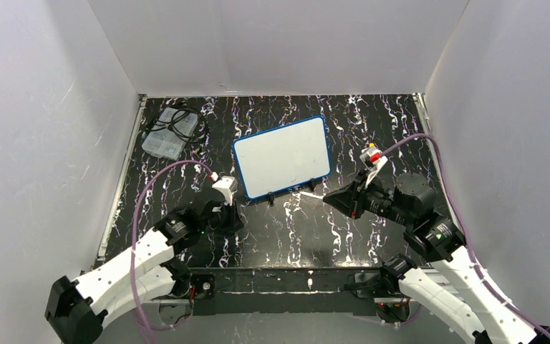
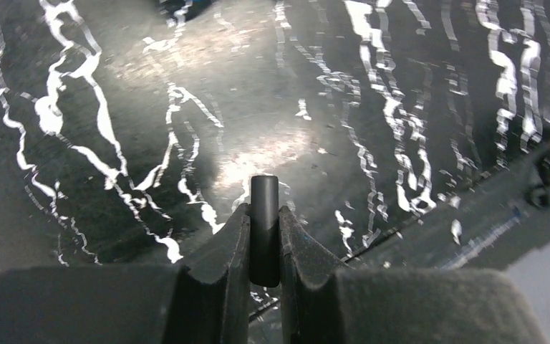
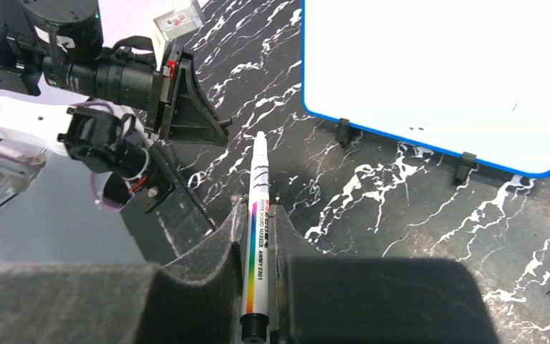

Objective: Write a sentence on the whiteboard
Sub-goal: Place the pen cap at the center of the board.

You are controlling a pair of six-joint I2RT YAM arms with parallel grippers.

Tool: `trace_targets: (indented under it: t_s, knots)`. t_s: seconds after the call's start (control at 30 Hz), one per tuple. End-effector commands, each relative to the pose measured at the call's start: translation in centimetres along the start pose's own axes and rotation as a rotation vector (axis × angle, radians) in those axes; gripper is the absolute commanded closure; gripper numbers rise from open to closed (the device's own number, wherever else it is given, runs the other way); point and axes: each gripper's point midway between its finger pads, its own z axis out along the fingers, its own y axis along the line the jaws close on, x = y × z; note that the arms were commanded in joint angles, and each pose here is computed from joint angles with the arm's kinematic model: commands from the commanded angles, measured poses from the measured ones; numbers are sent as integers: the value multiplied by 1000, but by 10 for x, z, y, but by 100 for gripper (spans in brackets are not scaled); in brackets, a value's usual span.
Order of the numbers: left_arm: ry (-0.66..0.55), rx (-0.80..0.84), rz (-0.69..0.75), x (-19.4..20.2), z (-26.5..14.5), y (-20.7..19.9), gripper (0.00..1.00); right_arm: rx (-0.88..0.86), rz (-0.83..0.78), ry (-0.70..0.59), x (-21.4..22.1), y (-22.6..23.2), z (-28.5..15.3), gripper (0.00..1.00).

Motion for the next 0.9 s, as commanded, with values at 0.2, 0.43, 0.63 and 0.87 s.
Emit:
trace_targets:
  t_s: [0.2,0.43,0.63,0.87]
  knots:
    - [6,-196,-100,1,42,37,98,55,-25,-104,-1,-18,5,99]
    - [77,-253,-92,18,56,50,88,66,-27,-93,7,-22,5,99]
    - [77,-240,-110,21,60,51,73,73,-23,-81,12,-25,6,99]
    - [69,-166,-164,8,51,41,35,103,-32,-72,14,-32,7,99]
